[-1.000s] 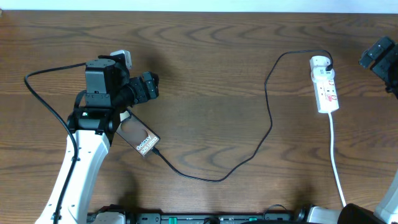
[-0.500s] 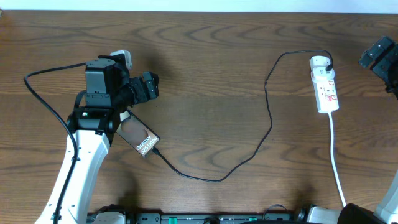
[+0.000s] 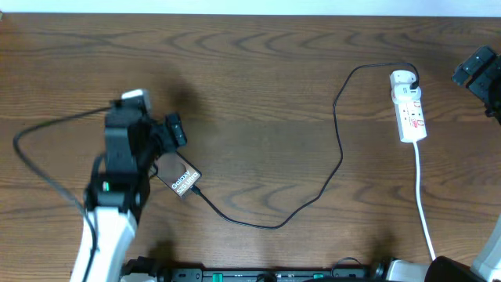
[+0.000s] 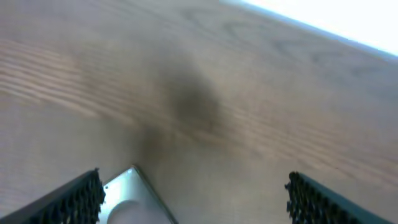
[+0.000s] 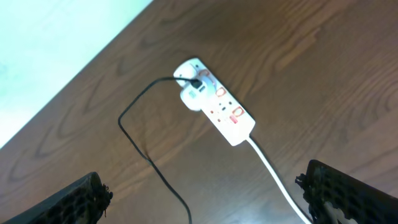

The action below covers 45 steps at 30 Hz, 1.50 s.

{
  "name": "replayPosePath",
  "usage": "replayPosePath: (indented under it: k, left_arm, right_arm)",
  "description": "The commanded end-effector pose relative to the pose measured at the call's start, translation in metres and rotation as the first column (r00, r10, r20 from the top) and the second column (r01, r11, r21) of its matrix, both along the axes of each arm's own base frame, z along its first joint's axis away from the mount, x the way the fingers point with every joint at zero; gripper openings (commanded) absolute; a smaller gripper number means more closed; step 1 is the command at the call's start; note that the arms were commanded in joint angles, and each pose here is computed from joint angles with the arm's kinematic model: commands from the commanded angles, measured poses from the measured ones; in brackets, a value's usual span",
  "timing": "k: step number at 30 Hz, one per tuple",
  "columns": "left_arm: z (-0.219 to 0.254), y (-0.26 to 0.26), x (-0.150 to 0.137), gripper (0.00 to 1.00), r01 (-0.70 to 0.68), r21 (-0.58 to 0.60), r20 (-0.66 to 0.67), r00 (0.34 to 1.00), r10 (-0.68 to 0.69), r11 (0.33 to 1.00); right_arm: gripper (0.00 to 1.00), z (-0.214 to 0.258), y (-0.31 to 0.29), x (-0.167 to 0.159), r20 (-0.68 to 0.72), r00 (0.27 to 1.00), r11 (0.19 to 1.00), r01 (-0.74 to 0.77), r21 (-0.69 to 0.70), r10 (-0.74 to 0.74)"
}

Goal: Plug charger to phone and switch on socket

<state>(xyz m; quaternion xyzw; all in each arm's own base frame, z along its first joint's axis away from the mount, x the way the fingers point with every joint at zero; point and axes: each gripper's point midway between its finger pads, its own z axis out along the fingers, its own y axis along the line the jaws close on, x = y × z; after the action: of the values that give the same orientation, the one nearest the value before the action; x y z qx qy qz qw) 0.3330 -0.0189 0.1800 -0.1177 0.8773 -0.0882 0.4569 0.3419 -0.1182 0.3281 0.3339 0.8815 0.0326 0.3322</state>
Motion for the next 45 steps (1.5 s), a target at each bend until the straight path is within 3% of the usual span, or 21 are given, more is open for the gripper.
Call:
replayPosePath:
  k: [1, 7, 13, 17, 26, 45]
  left_arm:
    - [-0.003, 0.008, -0.016, 0.92, -0.019, 0.044, 0.143, 0.99, 0.013, 0.999]
    - [0.012, -0.01, -0.039, 0.92, 0.085, 0.224, 0.445, 0.877, -0.179, 0.971]
    - [0.013, -0.012, -0.064, 0.92, 0.069, 0.281, 0.552, 0.804, -0.22, 0.957]
    - [0.0, -0.009, -0.074, 0.92, 0.056, 0.279, 0.567, 0.796, -0.211, 0.959]
    - [-0.044, 0.013, -0.089, 0.92, 0.026, 0.262, 0.423, 0.895, -0.139, 0.965]
    - [-0.043, 0.015, -0.089, 0.92, 0.021, 0.26, 0.428, 0.894, -0.134, 0.965]
  right_arm:
    - [0.99, 0.004, 0.001, -0.003, 0.011, 1.0, 1.0, 0.012, -0.004, -0.012]
    - [0.99, 0.004, 0.001, -0.003, 0.011, 1.0, 1.0, 0.012, -0.004, -0.012]
    - [0.99, 0.004, 0.001, -0.003, 0.011, 1.0, 1.0, 0.012, -0.004, -0.012]
    - [0.99, 0.004, 0.001, -0.003, 0.011, 1.0, 1.0, 0.012, -0.004, -0.012]
    - [0.99, 0.004, 0.001, -0.003, 0.011, 1.0, 1.0, 0.012, -0.004, -0.012]
    - [0.99, 0.004, 0.001, -0.003, 0.011, 1.0, 1.0, 0.012, -0.004, -0.012]
